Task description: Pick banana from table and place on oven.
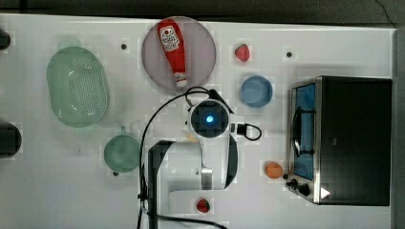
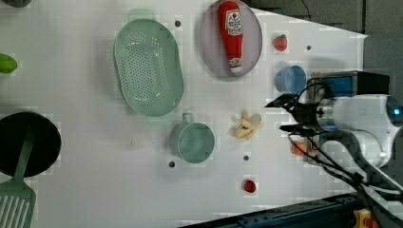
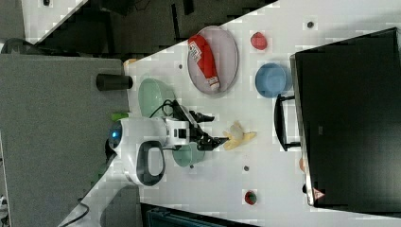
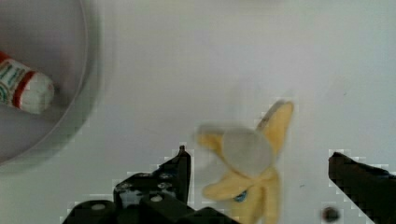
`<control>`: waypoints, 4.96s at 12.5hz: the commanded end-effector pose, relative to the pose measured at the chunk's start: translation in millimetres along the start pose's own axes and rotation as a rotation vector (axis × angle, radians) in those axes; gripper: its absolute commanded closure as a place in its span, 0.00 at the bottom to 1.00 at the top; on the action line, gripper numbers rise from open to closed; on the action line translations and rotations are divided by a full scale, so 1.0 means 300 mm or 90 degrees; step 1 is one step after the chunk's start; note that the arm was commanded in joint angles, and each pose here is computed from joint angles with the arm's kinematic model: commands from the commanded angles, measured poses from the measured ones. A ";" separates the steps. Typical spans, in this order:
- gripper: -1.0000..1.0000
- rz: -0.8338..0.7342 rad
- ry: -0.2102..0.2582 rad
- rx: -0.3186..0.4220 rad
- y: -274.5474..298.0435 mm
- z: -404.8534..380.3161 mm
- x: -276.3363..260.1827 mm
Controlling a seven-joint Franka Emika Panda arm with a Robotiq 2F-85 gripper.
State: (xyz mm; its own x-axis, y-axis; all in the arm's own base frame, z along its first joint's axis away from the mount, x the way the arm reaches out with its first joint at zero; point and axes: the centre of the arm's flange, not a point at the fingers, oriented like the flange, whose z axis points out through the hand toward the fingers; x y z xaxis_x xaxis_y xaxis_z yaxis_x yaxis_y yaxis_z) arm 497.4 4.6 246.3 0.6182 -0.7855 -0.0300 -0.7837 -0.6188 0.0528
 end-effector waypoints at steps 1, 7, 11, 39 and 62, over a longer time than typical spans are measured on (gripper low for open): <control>0.00 0.043 -0.021 -0.014 -0.024 0.149 -0.070; 0.15 0.045 -0.021 -0.004 -0.025 0.291 -0.072; 0.64 0.046 -0.018 -0.001 -0.023 0.291 -0.070; 0.80 -0.025 0.078 -0.020 0.785 -0.727 0.832; 0.00 0.047 0.052 0.007 0.117 -1.159 0.238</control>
State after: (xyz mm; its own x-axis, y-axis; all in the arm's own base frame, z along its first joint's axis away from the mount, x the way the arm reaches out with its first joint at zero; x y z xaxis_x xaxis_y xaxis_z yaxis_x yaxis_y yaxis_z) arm 511.4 -86.0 655.5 0.7137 -0.6846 0.1478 -0.6853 -0.7262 -0.0548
